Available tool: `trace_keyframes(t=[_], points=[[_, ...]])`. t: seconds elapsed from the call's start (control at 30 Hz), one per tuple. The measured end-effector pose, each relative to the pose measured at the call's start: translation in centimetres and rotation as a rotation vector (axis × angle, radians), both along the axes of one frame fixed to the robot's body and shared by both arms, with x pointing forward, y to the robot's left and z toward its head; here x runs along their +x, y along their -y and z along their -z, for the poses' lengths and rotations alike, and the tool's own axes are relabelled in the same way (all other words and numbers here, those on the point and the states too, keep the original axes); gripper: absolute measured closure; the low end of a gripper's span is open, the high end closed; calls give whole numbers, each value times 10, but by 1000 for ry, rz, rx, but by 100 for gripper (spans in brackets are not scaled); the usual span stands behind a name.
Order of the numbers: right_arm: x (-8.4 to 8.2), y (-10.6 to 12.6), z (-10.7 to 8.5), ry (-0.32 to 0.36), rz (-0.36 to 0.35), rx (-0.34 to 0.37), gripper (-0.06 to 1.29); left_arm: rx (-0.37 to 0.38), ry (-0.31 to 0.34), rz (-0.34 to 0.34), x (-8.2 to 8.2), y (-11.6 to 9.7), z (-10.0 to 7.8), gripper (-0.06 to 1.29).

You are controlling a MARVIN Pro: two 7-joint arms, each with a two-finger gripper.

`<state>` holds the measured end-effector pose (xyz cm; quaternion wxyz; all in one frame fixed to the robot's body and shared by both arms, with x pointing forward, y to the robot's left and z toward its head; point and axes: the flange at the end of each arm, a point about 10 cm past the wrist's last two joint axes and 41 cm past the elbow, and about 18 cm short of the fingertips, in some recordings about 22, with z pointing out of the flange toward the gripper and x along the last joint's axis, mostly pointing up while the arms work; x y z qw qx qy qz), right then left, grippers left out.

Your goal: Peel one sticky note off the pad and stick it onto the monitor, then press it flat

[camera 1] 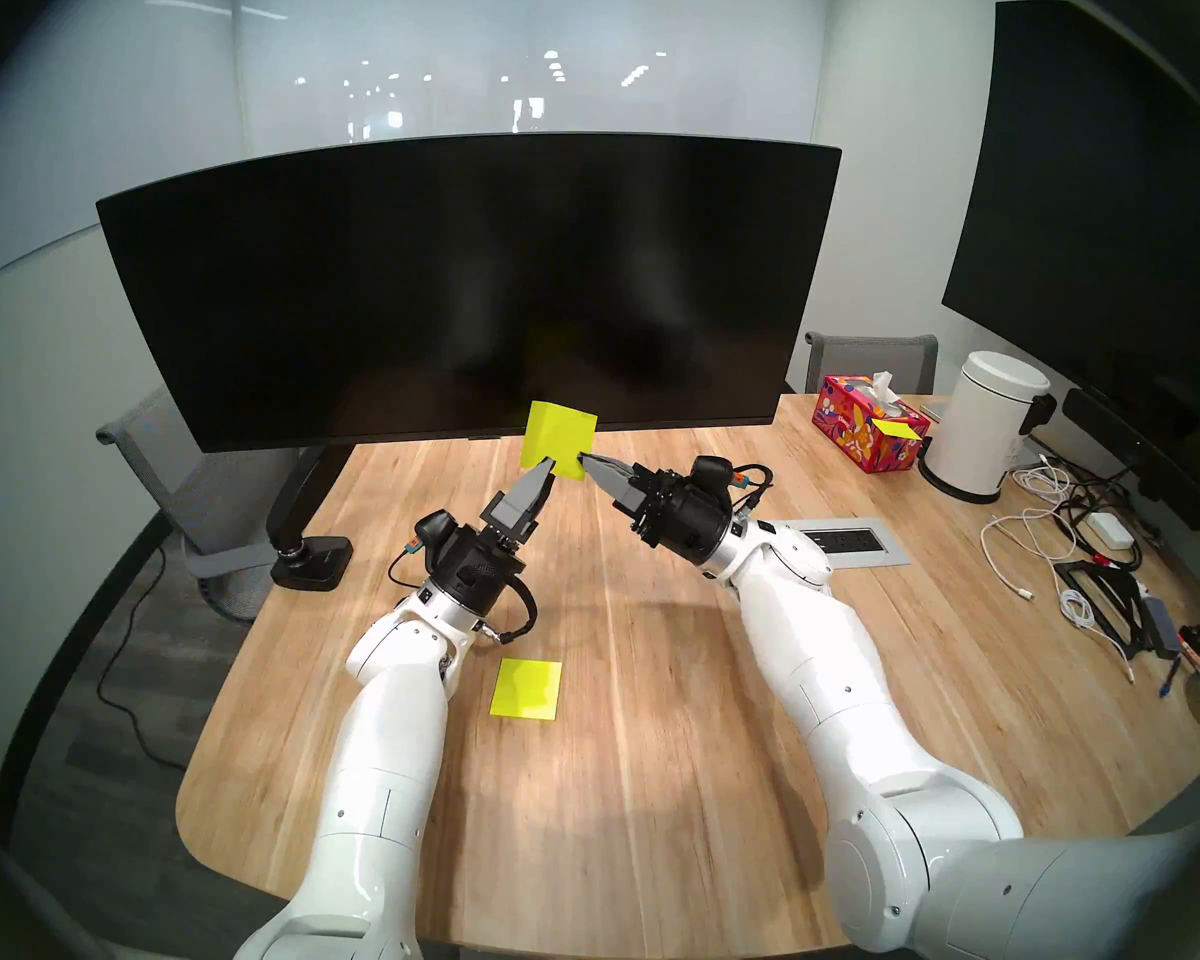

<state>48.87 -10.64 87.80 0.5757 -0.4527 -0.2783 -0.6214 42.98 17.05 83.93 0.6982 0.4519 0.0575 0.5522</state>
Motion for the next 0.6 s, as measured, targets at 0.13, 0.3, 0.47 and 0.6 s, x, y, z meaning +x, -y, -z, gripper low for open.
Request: trace_keyframes(t=[0.13,0.3,0.47,0.6], points=[[0,0,0,0,0,0,125,-9,15,27,0,1,-4,-3],[0,0,0,0,0,0,125,-12,17,37,1,1,-6,-3],[0,0,0,-1,0,0,125,-18,12,35,3,1,-8,-3],[0,0,0,-1,0,0,125,-21,6,30,4,1,-8,-3]])
